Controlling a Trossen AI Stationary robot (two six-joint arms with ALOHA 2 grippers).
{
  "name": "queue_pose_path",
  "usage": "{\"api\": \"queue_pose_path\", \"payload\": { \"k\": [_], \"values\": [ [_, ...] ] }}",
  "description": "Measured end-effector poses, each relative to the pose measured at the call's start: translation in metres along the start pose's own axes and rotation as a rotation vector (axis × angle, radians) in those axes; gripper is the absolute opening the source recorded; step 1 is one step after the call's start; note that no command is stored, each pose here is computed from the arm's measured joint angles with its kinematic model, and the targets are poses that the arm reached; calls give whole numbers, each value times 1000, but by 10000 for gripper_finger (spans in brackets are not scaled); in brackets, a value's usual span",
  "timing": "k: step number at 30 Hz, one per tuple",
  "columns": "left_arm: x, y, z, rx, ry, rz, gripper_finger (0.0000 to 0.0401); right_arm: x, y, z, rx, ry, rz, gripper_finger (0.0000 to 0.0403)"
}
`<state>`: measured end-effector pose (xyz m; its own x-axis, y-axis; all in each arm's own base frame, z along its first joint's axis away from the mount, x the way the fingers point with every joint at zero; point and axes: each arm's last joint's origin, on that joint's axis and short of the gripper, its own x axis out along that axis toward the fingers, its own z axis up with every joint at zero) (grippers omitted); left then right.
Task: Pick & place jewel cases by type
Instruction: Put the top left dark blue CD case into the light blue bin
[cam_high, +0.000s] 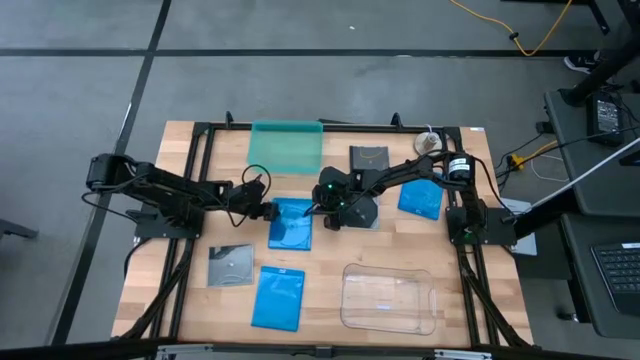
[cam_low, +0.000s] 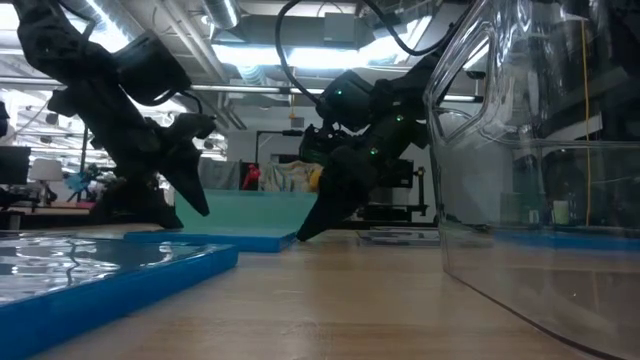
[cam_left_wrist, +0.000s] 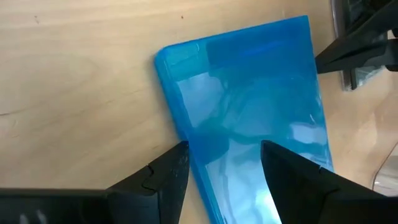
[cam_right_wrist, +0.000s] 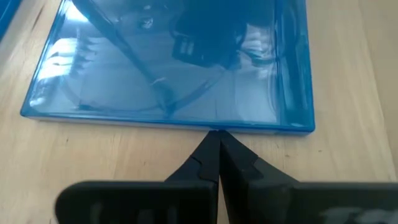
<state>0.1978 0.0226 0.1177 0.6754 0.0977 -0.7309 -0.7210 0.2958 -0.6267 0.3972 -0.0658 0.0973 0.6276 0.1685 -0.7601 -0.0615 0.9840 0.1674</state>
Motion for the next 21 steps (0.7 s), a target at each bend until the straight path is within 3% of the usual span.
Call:
{"api": "queue_pose_path", "payload": {
  "k": [9,21],
  "values": [
    [2,7,-6,-7,58,88,191,0,0,0,-2,-1,1,8],
    [7,10,2,12,51,75,191,0,0,0,-21,-4,4,8]
  ]
}}
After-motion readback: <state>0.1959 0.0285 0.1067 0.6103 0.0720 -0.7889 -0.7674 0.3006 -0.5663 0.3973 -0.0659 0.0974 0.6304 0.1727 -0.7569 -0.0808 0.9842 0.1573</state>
